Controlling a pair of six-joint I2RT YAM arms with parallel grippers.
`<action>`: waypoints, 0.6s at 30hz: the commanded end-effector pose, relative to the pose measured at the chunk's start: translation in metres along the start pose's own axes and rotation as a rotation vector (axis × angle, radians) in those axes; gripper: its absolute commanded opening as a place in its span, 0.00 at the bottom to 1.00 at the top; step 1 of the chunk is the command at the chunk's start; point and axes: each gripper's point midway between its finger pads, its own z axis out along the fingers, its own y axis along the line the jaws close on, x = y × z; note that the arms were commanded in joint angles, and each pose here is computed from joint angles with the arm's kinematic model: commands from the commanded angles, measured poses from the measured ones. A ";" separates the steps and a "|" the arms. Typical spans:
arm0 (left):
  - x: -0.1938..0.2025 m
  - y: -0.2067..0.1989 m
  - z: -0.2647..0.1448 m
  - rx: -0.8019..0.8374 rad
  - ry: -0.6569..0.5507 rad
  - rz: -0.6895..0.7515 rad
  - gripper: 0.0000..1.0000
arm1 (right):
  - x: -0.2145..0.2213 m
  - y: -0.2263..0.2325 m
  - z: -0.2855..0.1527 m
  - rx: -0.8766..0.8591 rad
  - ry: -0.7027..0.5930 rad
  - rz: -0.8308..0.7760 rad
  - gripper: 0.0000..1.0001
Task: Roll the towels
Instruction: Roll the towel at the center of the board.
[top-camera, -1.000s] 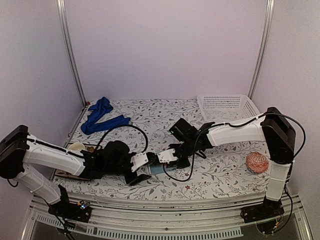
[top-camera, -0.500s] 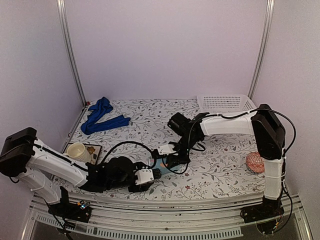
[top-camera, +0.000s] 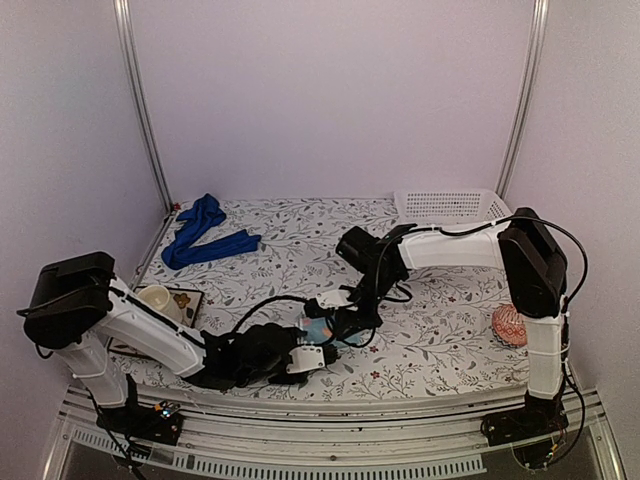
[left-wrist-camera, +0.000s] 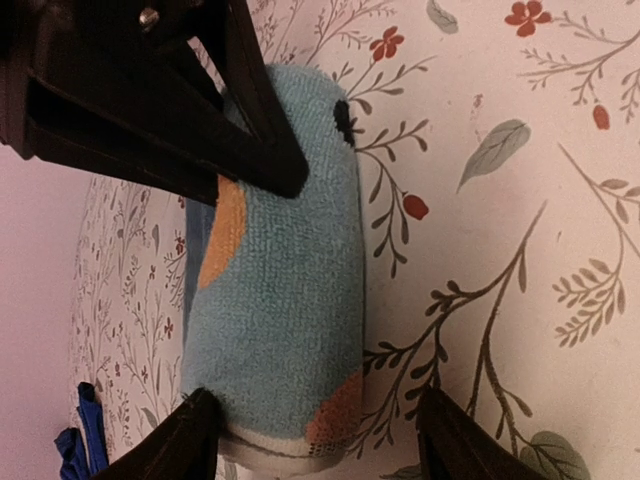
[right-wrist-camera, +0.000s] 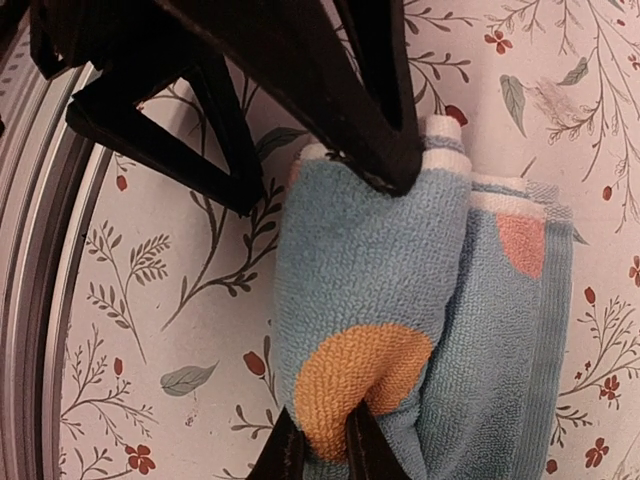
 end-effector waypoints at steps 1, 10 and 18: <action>-0.015 0.005 -0.001 -0.080 -0.024 0.050 0.69 | 0.009 0.010 0.007 -0.074 0.018 0.048 0.13; -0.016 -0.005 0.002 -0.096 -0.024 0.120 0.70 | 0.009 0.007 0.009 -0.093 0.014 0.066 0.13; -0.001 -0.004 0.016 -0.100 0.053 0.118 0.69 | 0.010 0.009 0.008 -0.108 0.016 0.063 0.13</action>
